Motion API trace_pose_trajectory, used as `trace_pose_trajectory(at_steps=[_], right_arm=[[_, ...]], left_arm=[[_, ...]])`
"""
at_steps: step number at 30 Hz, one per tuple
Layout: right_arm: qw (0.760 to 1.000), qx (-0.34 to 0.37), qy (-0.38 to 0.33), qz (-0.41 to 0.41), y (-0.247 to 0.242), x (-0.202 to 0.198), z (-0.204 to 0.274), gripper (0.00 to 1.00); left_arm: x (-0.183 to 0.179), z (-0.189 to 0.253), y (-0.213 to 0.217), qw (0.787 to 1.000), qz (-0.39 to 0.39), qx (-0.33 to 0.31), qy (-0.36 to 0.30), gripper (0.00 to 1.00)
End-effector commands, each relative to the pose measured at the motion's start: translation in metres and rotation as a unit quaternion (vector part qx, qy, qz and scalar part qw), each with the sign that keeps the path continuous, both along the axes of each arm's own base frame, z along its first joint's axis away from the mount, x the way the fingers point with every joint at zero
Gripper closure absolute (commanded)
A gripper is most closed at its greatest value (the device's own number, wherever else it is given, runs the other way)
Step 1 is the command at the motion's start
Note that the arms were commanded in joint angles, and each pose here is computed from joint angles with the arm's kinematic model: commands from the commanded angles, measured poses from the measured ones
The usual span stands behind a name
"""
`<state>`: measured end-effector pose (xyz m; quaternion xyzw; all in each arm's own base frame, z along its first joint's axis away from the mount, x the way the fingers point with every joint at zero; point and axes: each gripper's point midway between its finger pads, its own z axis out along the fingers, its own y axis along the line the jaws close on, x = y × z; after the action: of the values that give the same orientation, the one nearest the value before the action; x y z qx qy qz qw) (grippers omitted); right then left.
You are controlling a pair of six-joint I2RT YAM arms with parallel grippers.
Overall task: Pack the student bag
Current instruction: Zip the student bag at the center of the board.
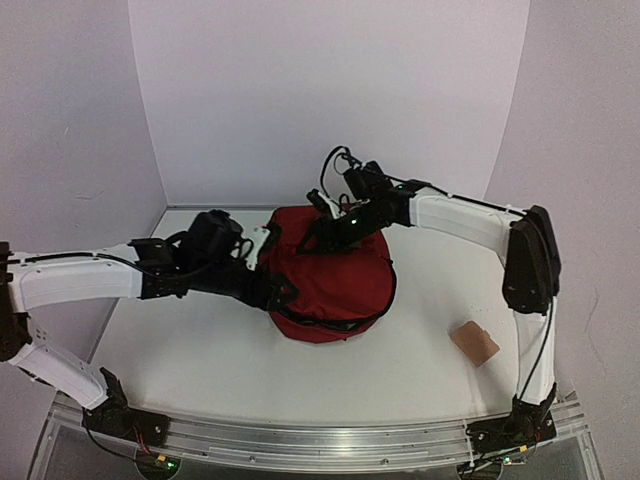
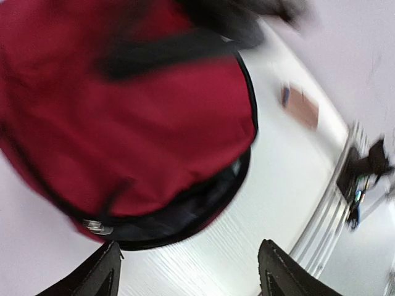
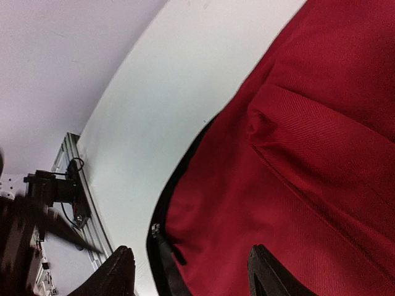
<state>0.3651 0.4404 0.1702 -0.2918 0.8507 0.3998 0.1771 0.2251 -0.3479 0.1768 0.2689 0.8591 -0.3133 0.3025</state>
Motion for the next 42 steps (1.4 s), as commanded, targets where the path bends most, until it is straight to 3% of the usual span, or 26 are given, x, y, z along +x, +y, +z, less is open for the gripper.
trace_pose_trajectory(at_steps=[1,5,10,17,20,23,29,35,42], right_arm=[[0.998,0.031,-0.042,0.022,-0.029,-0.032,0.053,0.36],[0.999,-0.021,-0.025,-0.029,-0.072,-0.036,0.021,0.3],[0.991,-0.059,0.054,-0.104,-0.13,-0.028,-0.029,0.28],[0.984,-0.097,0.088,-0.125,-0.157,-0.039,-0.067,0.25],[0.986,-0.095,0.076,-0.114,-0.153,-0.032,-0.065,0.3],[0.993,-0.059,0.044,-0.09,-0.139,-0.026,-0.032,0.37],[0.998,-0.032,-0.052,-0.014,-0.102,-0.034,0.021,0.37],[0.993,-0.029,-0.083,0.079,-0.051,-0.057,0.024,0.38],[0.993,-0.015,-0.03,0.114,-0.01,-0.072,0.004,0.41]], left_arm=[[0.051,0.034,0.06,0.99,0.13,-0.047,-0.016,0.22],[0.084,0.022,0.092,0.977,0.212,-0.032,0.011,0.17],[0.102,-0.004,0.089,0.971,0.234,-0.014,0.055,0.14],[0.116,-0.042,0.077,0.96,0.254,-0.016,0.118,0.23],[0.116,-0.05,0.064,0.962,0.235,-0.032,0.136,0.34],[0.114,-0.055,0.056,0.963,0.22,-0.048,0.15,0.44],[0.112,-0.051,0.051,0.961,0.214,-0.076,0.155,0.49],[0.112,-0.046,0.046,0.961,0.209,-0.093,0.157,0.5],[0.11,-0.048,0.047,0.96,0.212,-0.093,0.161,0.52]])
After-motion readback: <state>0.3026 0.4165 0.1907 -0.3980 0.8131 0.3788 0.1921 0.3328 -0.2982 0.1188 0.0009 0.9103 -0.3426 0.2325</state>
